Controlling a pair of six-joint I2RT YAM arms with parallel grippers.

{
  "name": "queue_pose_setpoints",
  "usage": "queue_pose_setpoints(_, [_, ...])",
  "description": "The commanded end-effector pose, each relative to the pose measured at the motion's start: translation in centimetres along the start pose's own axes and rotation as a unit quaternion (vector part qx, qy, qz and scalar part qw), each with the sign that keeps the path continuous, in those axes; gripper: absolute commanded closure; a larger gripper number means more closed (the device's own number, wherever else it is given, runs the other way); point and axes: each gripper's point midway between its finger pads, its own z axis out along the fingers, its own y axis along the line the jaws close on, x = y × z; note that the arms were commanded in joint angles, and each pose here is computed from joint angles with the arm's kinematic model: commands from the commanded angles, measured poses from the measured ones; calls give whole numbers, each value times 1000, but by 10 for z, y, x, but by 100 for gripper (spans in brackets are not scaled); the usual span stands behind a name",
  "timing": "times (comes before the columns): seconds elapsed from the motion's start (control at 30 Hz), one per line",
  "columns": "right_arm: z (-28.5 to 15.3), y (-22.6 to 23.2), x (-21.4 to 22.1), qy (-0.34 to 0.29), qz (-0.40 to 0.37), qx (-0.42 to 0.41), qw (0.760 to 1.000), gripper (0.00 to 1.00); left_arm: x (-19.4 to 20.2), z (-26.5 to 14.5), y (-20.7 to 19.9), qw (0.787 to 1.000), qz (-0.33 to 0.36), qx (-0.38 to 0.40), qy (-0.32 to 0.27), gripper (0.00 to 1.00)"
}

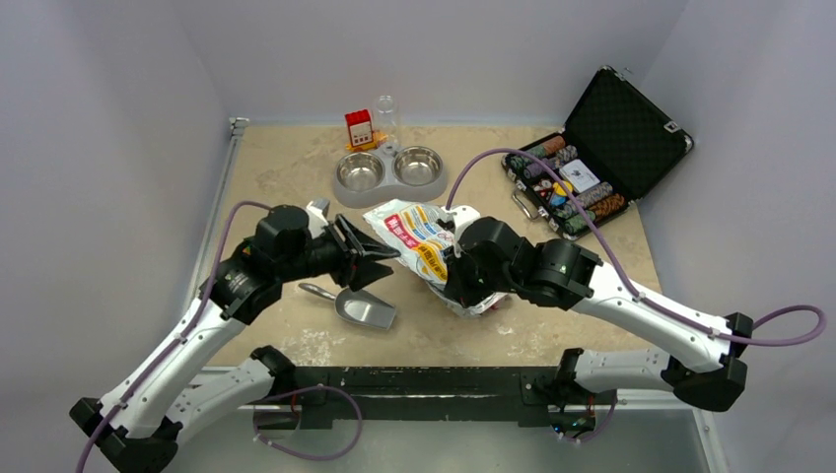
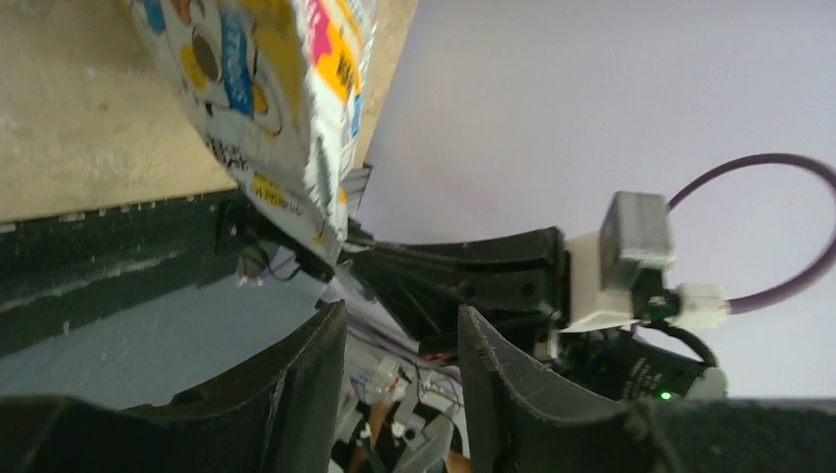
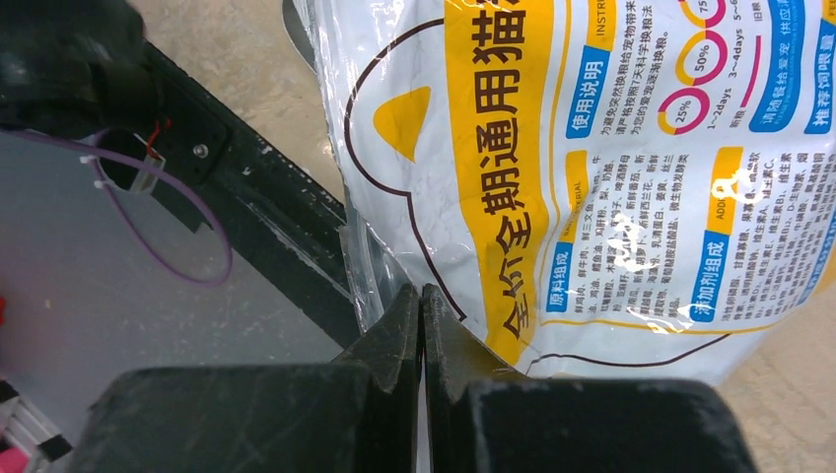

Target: Serve the pet food

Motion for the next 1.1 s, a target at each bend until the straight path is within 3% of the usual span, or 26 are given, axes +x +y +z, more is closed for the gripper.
queue_pose_setpoints(0.0, [-2,12,-23,-24,64,-12,998,100,27,17,15,997,-51,-23,50,51])
queue_pose_setpoints(0.23, [-1,11,-36,-35,63,4,997,100,63,44,14,993,-66,-37,90,53])
queue_pose_setpoints(0.37, [-4,9,-44,-40,63,17,997,100,64,49,17,994,-65,-45,78,71])
queue_pose_setpoints(0.43, [-5,6,-44,-40,64,25,997,100,62,47,17,995,-64,-42,70,75])
queue_pose_setpoints(0.7, [-9,4,-43,-44,64,24,997,100,64,64,17,993,-72,-43,77,68])
queue_pose_setpoints(0.93, [-10,6,-47,-48,63,22,997,100,62,67,31,992,-73,-77,71,85])
queue_pose_setpoints(1.07, [-9,5,-46,-45,61,23,997,100,62,68,37,991,-72,-86,71,81])
